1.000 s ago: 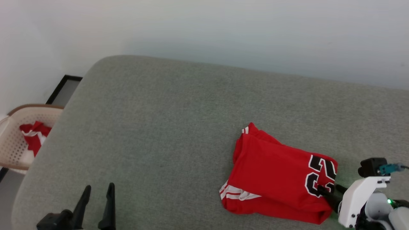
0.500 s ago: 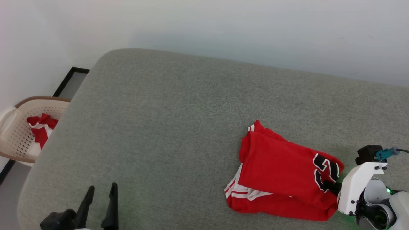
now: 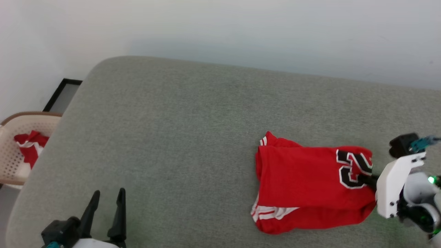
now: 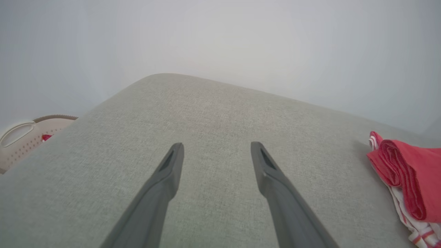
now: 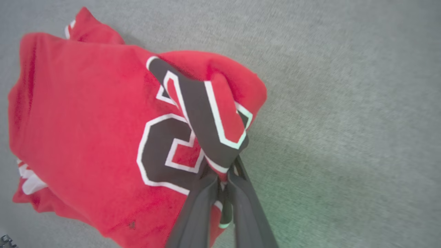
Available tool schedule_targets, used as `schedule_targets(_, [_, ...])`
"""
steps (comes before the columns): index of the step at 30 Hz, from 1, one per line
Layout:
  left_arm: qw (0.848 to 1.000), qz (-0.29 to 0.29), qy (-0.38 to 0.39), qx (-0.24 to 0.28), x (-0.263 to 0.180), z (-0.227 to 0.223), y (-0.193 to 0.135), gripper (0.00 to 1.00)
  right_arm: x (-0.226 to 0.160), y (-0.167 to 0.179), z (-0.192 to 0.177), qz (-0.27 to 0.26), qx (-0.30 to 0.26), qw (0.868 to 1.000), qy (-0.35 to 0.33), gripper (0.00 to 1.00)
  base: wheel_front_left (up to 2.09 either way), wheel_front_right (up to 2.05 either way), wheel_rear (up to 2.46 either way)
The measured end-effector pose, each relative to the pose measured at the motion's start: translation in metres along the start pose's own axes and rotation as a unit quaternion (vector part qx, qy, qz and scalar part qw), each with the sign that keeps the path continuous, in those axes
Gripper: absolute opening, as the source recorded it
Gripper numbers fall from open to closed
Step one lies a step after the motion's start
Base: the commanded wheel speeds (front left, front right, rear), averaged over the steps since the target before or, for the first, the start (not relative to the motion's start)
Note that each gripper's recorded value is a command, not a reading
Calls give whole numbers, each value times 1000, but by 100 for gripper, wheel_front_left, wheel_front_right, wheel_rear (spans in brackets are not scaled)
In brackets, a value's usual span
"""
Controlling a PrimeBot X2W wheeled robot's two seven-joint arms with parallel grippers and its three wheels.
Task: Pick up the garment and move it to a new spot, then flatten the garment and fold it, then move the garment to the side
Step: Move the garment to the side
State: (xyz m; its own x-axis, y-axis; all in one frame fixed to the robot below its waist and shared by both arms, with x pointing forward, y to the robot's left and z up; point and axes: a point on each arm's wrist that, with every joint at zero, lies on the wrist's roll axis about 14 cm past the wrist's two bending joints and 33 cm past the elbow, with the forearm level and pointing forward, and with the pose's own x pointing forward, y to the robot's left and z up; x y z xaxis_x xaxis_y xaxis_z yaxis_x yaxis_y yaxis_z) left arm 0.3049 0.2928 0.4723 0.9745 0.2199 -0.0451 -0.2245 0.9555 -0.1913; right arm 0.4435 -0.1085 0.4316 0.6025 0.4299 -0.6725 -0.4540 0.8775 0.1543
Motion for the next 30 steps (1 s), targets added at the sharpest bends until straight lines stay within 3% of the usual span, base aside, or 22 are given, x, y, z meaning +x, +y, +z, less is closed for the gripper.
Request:
schedule_targets(16, [993,-117,-21,16,57,13,-76,100,-72,-80,36,-106,-55,992,-27,0,0,0,0])
schedule_targets(30, [966,-258,-21,25,113,3,-180,100,-144,-170,30,-235,-51,970,-34,0,0,0,0])
